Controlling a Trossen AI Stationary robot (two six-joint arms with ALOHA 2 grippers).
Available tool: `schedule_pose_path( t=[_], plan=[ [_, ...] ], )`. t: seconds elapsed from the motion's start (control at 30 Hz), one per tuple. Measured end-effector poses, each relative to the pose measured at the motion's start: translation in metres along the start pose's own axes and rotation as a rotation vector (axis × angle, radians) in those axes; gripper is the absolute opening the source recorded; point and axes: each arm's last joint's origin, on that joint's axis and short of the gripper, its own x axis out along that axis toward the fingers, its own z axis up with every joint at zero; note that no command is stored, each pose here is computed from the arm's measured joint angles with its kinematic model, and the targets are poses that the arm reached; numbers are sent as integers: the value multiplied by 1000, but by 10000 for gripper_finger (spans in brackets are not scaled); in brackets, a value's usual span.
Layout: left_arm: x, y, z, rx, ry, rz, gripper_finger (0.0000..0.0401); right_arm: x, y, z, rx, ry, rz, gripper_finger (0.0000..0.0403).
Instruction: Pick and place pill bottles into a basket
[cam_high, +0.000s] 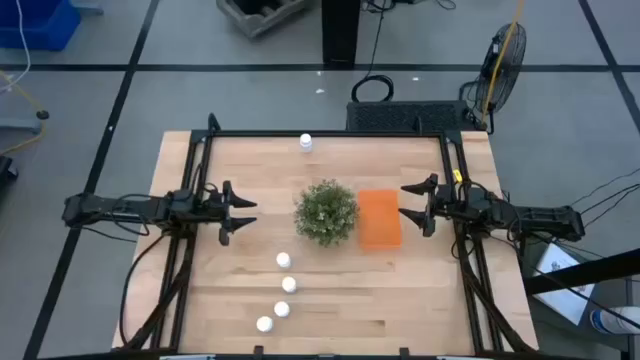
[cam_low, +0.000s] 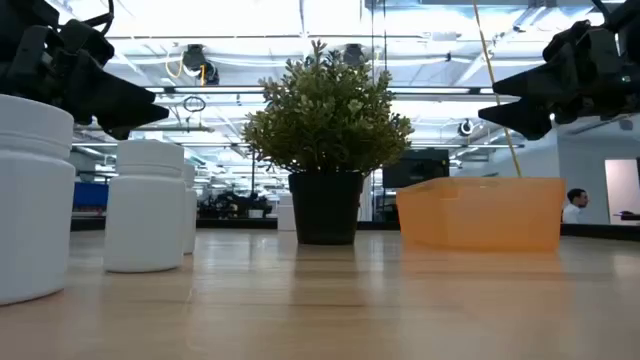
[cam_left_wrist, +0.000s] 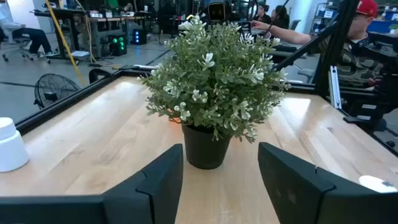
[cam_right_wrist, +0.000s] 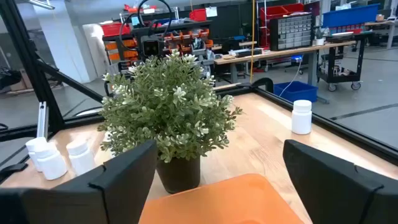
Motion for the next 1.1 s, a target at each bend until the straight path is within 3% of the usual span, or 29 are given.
schedule_pose_path(
  t=[0.53, 0.63, 0.7, 0.8, 0.93, 1.1],
  plan=[
    [0, 0, 0, 1, -1, 0, 214, 0, 0, 0, 1, -4, 1, 338],
    [0, -1, 6, 40, -57, -7, 214, 0, 1, 6, -6, -62, 7, 338],
    [-1, -2, 17, 67, -112, -29, 214, 0, 2, 12, 0, -107, 13, 338],
    [-3, -5, 37, 80, -114, -59, 214, 0, 2, 15, -20, -31, 3, 338],
    [-3, -7, 65, 55, 40, -51, 214, 0, 8, 58, -22, -77, 8, 338],
    [12, -13, 120, 28, 114, -44, 214, 16, 18, 106, 13, -53, 9, 338]
  ],
)
